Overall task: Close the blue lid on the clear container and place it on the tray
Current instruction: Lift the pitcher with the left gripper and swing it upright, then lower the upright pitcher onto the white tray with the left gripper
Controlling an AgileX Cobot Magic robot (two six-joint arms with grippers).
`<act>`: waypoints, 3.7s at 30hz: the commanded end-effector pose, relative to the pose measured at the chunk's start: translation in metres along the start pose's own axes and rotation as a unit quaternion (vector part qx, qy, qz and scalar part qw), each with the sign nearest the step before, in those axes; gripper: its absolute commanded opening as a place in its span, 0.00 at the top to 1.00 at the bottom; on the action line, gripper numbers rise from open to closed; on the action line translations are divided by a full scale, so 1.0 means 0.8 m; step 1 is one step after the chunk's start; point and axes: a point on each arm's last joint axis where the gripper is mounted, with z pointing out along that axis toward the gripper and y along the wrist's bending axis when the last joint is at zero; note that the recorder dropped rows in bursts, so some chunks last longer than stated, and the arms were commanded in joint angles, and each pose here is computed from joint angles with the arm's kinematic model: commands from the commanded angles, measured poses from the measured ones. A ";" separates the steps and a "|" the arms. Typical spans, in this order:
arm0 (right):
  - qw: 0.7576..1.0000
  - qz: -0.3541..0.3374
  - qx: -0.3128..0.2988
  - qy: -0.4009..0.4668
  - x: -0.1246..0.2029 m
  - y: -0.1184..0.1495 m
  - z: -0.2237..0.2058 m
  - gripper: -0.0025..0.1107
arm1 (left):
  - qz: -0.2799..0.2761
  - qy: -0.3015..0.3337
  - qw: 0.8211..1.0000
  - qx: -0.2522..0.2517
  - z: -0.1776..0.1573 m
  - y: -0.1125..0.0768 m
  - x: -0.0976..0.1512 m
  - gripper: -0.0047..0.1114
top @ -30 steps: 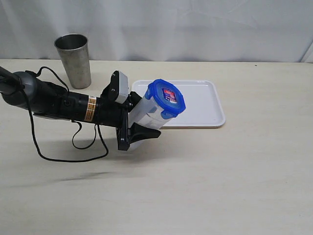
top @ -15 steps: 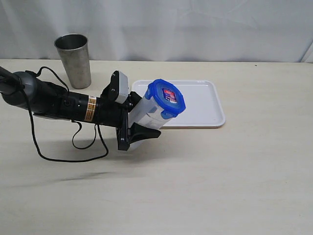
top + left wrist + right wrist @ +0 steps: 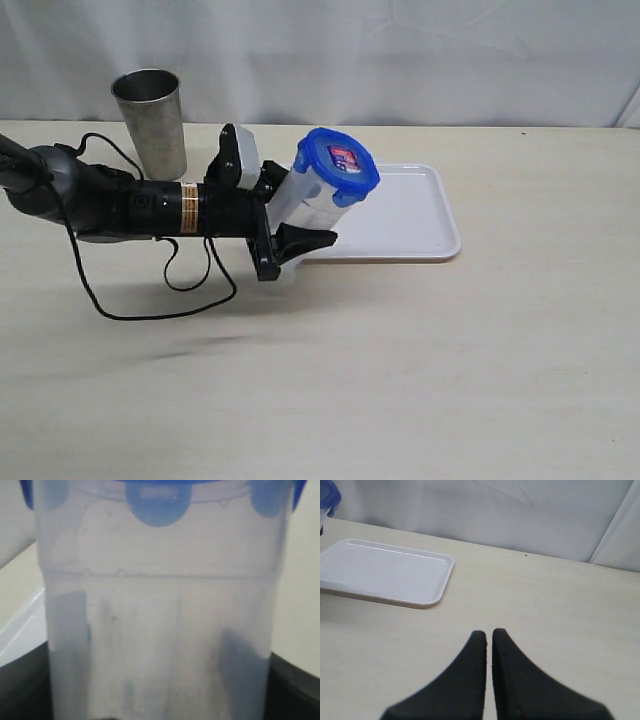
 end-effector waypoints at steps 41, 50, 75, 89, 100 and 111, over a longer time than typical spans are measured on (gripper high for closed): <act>1.000 -0.003 0.002 0.001 0.001 0.000 0.000 0.94 | 0.651 0.491 0.573 -0.091 0.088 0.064 -0.090 0.96; 1.000 -0.003 0.002 0.001 0.001 0.000 0.000 0.94 | 0.690 0.501 0.519 -0.064 0.099 0.051 -0.097 0.96; 1.000 -0.003 0.002 0.001 0.001 0.000 0.000 0.94 | 0.387 0.272 0.871 -0.138 0.123 0.031 -0.099 0.96; 1.000 -0.003 0.002 0.001 0.001 0.000 0.000 0.94 | -0.013 -0.100 0.991 -0.085 0.100 0.056 -0.078 0.96; 1.000 -0.003 0.002 0.001 0.001 0.000 0.000 0.94 | -0.092 -0.149 0.984 -0.039 0.103 0.047 -0.003 0.96; 1.000 -0.003 0.002 0.001 0.001 0.000 0.000 0.94 | -0.106 -0.129 0.986 -0.023 0.088 0.054 0.023 0.96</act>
